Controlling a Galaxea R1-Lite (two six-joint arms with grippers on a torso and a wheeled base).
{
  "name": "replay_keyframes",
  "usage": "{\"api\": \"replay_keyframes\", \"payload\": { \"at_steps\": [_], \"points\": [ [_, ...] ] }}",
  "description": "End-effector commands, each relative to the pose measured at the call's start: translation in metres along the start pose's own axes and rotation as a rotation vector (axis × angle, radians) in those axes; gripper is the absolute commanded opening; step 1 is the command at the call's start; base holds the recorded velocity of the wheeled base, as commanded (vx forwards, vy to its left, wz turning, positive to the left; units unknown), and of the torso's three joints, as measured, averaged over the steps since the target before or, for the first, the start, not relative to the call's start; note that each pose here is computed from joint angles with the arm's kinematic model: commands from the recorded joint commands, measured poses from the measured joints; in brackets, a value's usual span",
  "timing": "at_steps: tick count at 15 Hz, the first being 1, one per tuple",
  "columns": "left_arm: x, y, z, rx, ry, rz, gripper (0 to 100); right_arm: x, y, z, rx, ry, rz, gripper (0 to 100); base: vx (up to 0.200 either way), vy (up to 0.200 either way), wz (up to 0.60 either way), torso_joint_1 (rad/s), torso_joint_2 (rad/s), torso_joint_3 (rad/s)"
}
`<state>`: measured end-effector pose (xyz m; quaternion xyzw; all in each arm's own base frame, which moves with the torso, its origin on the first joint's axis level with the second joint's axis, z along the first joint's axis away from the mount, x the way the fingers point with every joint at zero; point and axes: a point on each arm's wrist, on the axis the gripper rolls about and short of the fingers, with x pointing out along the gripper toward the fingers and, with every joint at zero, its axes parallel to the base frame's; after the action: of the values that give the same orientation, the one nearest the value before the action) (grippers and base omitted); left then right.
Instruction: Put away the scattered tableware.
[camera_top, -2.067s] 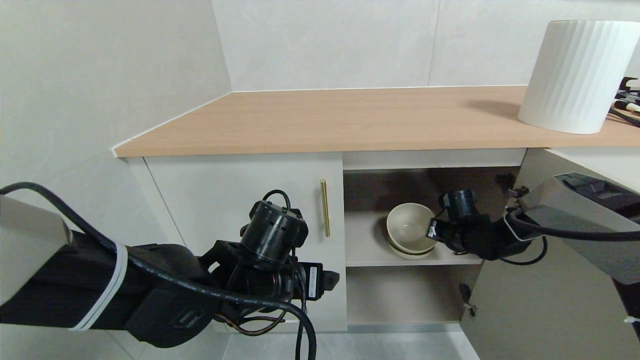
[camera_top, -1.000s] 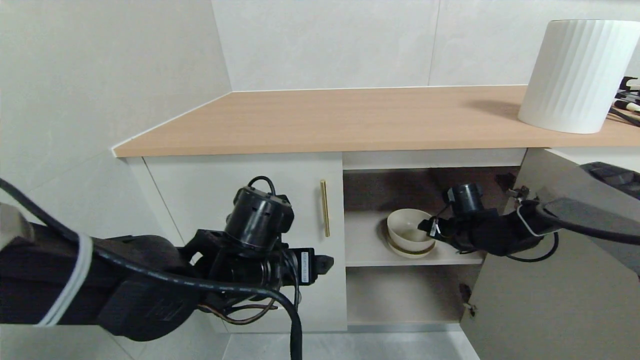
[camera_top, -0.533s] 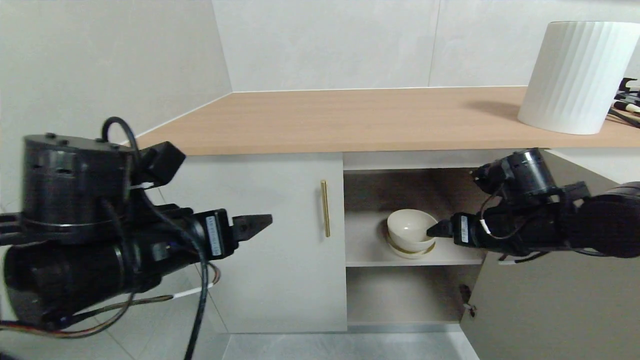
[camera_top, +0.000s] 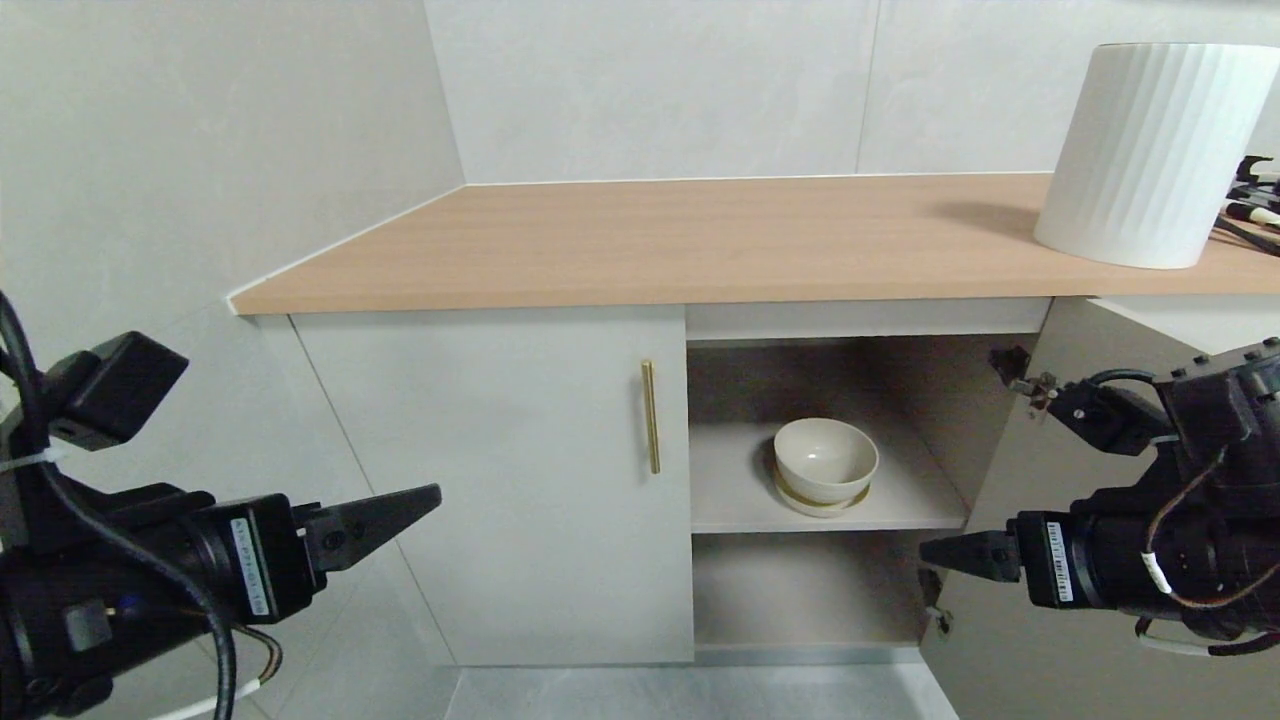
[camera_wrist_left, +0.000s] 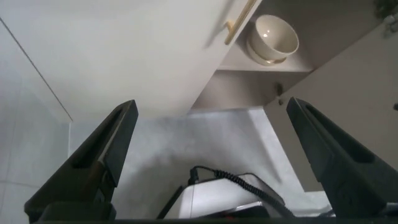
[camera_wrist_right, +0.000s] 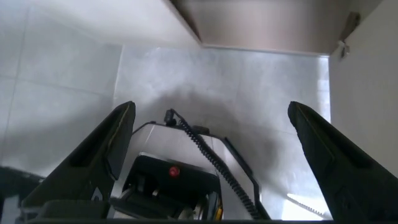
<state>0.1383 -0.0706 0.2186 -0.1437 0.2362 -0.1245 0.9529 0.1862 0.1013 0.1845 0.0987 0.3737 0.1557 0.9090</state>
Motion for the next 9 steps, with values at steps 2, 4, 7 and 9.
{"api": "replay_keyframes", "payload": {
  "at_steps": [2, 4, 7, 9],
  "points": [
    [0.0039, 0.0006, -0.0028, 0.003, 0.019, 0.009, 100, -0.0028, 0.0003, -0.0028, -0.004, 0.002, 0.004, 100, -0.2, 0.0, 0.0, 0.012, 0.0, 0.005],
    [0.0035, 0.0006, -0.0027, 0.002, 0.018, 0.008, 100, -0.0015, 0.0004, -0.0028, -0.004, 0.004, 0.003, 100, -0.2, 0.0, 0.0, -0.005, 0.0, 0.009],
    [0.0044, 0.0007, -0.0033, 0.003, 0.022, 0.01, 100, 0.0037, -0.0001, -0.004, -0.005, 0.023, -0.005, 100, -0.2, 0.0, 0.0, 0.005, 0.0, 0.002],
    [0.0052, 0.0006, -0.0035, 0.003, 0.027, 0.006, 100, 0.0037, -0.0001, -0.004, -0.005, 0.023, -0.005, 100, -0.2, 0.0, 0.0, 0.0, 0.0, 0.0]
  ]
}}
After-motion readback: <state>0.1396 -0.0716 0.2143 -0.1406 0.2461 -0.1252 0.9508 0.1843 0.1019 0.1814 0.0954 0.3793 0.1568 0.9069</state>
